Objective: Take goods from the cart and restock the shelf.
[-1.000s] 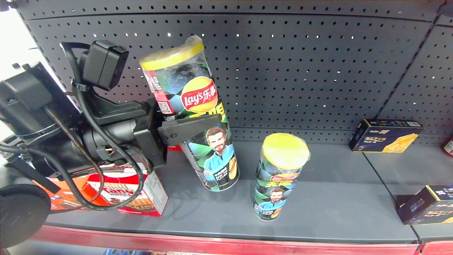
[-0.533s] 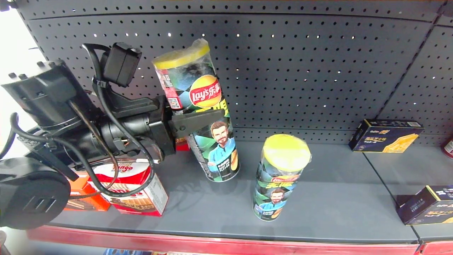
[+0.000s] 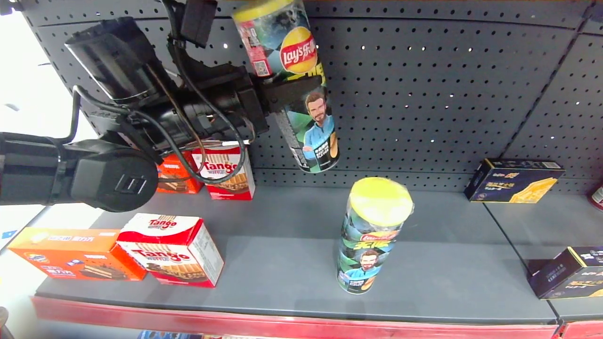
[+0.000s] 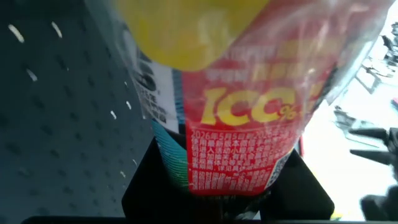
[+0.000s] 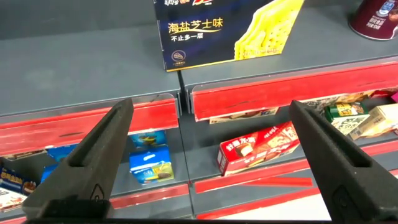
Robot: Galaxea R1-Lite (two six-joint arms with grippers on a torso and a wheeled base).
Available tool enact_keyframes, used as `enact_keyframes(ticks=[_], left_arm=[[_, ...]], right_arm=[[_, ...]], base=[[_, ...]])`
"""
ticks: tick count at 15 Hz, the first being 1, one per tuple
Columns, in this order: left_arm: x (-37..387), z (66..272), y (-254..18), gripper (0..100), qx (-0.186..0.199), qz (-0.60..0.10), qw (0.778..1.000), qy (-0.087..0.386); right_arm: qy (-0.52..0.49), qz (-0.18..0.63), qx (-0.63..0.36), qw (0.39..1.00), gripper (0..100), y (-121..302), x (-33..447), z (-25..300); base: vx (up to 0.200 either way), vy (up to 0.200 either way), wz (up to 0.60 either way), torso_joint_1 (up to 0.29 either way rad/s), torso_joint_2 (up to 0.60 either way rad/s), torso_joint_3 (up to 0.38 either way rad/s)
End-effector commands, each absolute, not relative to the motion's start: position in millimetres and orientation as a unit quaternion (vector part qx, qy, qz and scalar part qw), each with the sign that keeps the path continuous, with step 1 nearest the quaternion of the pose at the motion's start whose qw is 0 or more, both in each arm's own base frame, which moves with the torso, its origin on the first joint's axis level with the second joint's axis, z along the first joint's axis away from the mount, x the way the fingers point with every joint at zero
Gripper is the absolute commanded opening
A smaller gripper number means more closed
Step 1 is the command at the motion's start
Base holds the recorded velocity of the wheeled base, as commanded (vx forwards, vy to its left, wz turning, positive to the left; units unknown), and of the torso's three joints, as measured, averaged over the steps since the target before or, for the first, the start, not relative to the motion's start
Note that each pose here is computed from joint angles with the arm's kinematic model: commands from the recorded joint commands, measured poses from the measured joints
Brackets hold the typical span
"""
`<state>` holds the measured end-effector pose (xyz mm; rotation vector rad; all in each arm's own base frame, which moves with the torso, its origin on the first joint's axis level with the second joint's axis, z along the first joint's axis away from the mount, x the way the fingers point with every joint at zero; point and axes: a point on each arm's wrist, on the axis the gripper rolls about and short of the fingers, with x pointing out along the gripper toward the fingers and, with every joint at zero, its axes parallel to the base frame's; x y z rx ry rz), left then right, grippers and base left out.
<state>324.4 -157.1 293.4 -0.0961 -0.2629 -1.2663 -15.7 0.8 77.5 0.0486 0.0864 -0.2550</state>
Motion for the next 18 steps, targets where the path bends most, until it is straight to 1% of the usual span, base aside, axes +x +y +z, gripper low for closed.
enact_keyframes(ticks=[1,2,3,4,5,6,8,10,11,12,13,16,17,18], left_arm=[[329,283,-164,0,-0.049,-0.595,0.795,-0.106],[328,277,-166,0,-0.051,-0.595,0.796,-0.097],[327,271,-166,0,-0.045,-0.594,0.798,-0.091],[328,265,-162,0,-0.025,-0.589,0.803,-0.093],[329,262,-161,0,-0.018,-0.586,0.805,-0.088],[332,253,-158,0,0.008,-0.580,0.812,-0.067],[333,252,-161,0,0.025,-0.581,0.812,-0.050],[335,250,-160,0,0.043,-0.578,0.813,-0.050],[334,247,-162,0,0.042,-0.582,0.812,-0.027],[334,250,-164,0,0.039,-0.586,0.809,-0.009],[335,259,-168,0,0.038,-0.589,0.807,-0.003],[346,278,-179,0,0.042,-0.595,0.803,-0.012],[347,279,-181,0,0.041,-0.596,0.802,-0.006],[348,278,-184,0,0.050,-0.599,0.799,-0.004]], right_arm=[[0.046,-0.127,0.025,0.990,100,1,-15,78],[0.045,-0.127,0.025,0.991,100,1,-15,78],[0.045,-0.127,0.024,0.991,100,1,-15,78],[0.045,-0.127,0.025,0.991,100,1,-15,78],[0.045,-0.127,0.025,0.991,100,1,-15,78],[0.045,-0.127,0.024,0.991,100,1,-15,78],[0.045,-0.127,0.024,0.991,100,1,-15,78],[0.045,-0.127,0.024,0.991,100,1,-15,78],[0.046,-0.127,0.024,0.991,100,1,-15,78],[0.045,-0.127,0.025,0.991,100,1,-15,78],[0.045,-0.127,0.024,0.991,100,1,-15,78],[0.045,-0.127,0.025,0.991,100,1,-15,78],[0.045,-0.127,0.024,0.991,100,1,-15,78],[0.046,-0.127,0.025,0.990,100,1,-15,78]], base=[[0.000,0.000,0.00,0.000,0.00,0.000],[0.000,0.000,0.00,0.000,0.00,0.000],[0.000,0.000,0.00,0.000,0.00,0.000],[0.000,0.000,0.00,0.000,0.00,0.000],[0.000,0.000,0.00,0.000,0.00,0.000],[0.000,0.000,0.00,0.000,0.00,0.000],[0.000,0.000,0.00,0.000,0.00,0.000],[0.000,0.000,0.00,0.000,0.00,0.000],[0.000,0.000,0.00,0.000,0.00,0.000],[0.000,0.000,0.00,0.000,0.00,0.000],[0.000,0.000,0.00,0.000,0.00,0.000],[0.000,0.000,0.00,0.000,0.00,0.000],[0.000,0.000,0.00,0.000,0.00,0.000],[0.000,0.000,0.00,0.000,0.00,0.000]])
